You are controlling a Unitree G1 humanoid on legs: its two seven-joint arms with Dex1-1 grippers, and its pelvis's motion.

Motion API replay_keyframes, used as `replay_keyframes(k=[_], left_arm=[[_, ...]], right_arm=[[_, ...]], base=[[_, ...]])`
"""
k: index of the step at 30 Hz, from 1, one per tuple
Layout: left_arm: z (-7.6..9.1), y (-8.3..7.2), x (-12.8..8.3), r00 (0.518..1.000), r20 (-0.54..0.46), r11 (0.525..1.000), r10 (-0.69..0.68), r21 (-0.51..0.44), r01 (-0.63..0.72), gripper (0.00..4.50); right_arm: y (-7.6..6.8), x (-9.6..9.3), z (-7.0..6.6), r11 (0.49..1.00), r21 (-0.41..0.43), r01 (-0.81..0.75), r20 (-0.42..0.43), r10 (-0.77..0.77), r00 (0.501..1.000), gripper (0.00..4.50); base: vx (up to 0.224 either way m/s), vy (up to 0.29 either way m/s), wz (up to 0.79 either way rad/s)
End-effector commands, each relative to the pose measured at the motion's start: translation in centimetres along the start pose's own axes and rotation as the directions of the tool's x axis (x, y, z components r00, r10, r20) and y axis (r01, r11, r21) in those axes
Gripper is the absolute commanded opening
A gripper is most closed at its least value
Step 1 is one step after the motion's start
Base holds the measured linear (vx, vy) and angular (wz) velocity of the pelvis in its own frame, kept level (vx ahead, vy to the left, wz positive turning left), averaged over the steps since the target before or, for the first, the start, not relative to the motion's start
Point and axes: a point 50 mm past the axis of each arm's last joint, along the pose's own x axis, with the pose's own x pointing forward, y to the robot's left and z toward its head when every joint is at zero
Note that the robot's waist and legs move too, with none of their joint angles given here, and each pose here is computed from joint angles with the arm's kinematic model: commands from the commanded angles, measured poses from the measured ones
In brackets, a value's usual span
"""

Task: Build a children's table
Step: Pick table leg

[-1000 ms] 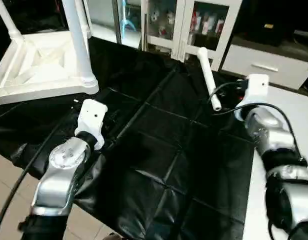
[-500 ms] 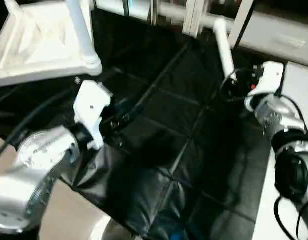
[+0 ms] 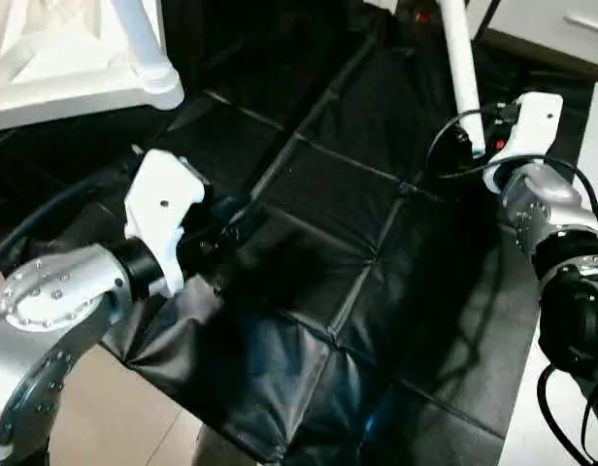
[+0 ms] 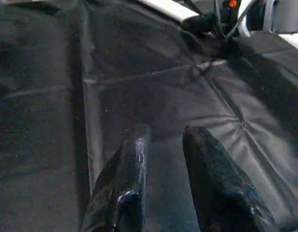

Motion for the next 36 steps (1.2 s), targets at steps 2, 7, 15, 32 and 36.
replay_keyframes(k=[2,7,15,32,36], left_arm=[[0.1,-0.4,-0.4,1.000,-0.014,1.000,-0.010,0.014,0.010,1.40],[0.1,-0.7,-0.6,0.998,-0.037,0.999,-0.049,0.006,0.049,1.40],[0.0,-1.4,-0.7,0.992,-0.051,0.994,-0.111,-0.009,0.111,1.40],[-0.3,-1.2,-0.8,0.992,-0.061,0.994,-0.106,-0.024,0.105,1.40],[-0.6,-1.0,-0.6,0.995,-0.051,0.996,-0.090,-0.030,0.088,1.40]], right_arm=[[-0.4,-0.1,-0.1,1.000,-0.017,-0.001,-0.020,0.001,1.000,4.28],[-0.8,-0.3,-0.6,0.999,-0.050,0.018,-0.072,-0.021,0.997,3.72],[-1.1,-0.4,-1.3,0.995,-0.100,0.021,-0.134,-0.035,0.990,3.14],[-1.1,-0.5,-1.3,0.994,-0.107,0.011,-0.148,-0.027,0.989,1.63],[-1.3,-0.5,-1.1,0.995,-0.101,0.011,-0.119,-0.023,0.993,1.36]], base=[[0.000,0.000,0.00],[0.000,0.000,0.00],[0.000,0.000,0.00],[0.000,0.000,0.00],[0.000,0.000,0.00]])
